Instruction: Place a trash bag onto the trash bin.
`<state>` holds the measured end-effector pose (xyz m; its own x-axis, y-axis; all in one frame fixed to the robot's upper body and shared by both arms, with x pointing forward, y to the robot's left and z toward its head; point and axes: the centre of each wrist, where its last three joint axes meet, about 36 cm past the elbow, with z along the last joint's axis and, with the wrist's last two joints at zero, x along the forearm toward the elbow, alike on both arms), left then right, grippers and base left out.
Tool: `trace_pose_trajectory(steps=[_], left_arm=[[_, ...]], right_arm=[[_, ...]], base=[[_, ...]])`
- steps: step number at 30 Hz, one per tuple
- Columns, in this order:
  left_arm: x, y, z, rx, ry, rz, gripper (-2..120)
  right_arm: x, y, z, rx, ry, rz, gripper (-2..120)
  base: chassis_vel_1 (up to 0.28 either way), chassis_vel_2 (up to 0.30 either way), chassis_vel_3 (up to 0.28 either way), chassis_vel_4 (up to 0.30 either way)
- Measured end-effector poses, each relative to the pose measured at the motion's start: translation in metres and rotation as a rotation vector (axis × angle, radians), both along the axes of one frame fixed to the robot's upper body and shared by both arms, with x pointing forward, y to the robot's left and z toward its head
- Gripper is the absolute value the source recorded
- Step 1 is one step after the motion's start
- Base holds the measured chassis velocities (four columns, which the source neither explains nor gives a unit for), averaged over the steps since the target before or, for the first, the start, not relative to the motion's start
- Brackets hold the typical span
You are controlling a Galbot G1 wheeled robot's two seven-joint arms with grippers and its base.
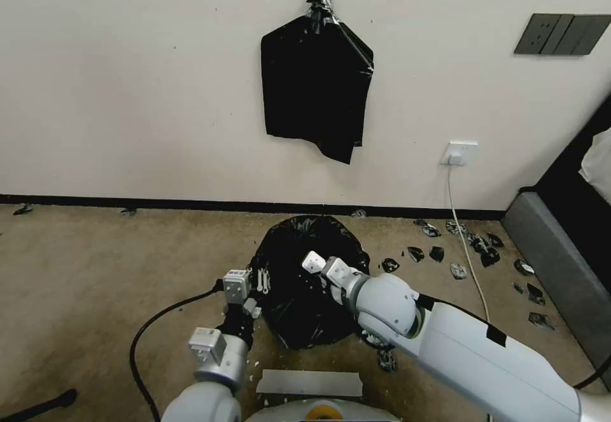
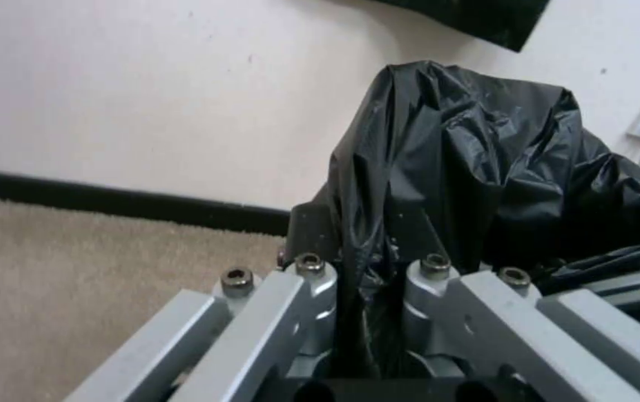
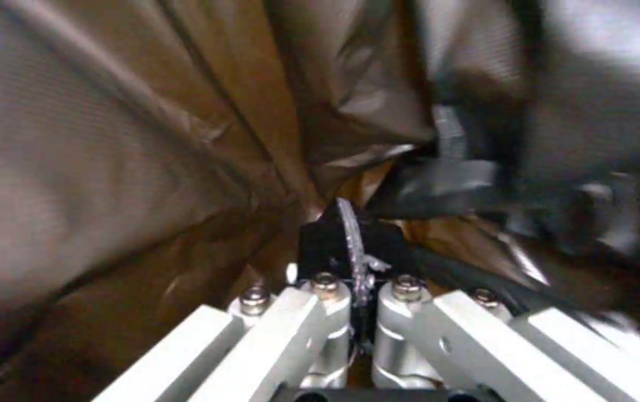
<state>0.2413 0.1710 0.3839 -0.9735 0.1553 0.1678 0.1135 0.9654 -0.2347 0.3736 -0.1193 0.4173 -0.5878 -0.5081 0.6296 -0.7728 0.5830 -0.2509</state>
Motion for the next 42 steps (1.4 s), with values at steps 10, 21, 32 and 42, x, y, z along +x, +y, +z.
trace_pose_trajectory(steps=[10, 21, 32, 42], left_arm=[[0.004, -0.005, -0.004, -0.202, 0.165, 0.068, 7], [0.009, 0.000, -0.025, -0.318, 0.243, 0.079, 7], [0.002, -0.005, -0.042, -0.283, 0.268, 0.055, 7], [-0.004, -0.003, -0.045, -0.278, 0.275, 0.048, 25]], right_arm=[[-0.035, -0.047, 0.048, 0.184, -0.136, -0.052, 0], [-0.069, -0.068, 0.052, 0.433, -0.307, -0.195, 30], [-0.074, -0.070, 0.042, 0.460, -0.288, -0.195, 69], [-0.075, -0.071, 0.033, 0.462, -0.268, -0.196, 100]], base=[[0.000, 0.000, 0.000, 0.000], [0.000, 0.000, 0.000, 0.000], [0.000, 0.000, 0.000, 0.000], [0.000, 0.000, 0.000, 0.000]])
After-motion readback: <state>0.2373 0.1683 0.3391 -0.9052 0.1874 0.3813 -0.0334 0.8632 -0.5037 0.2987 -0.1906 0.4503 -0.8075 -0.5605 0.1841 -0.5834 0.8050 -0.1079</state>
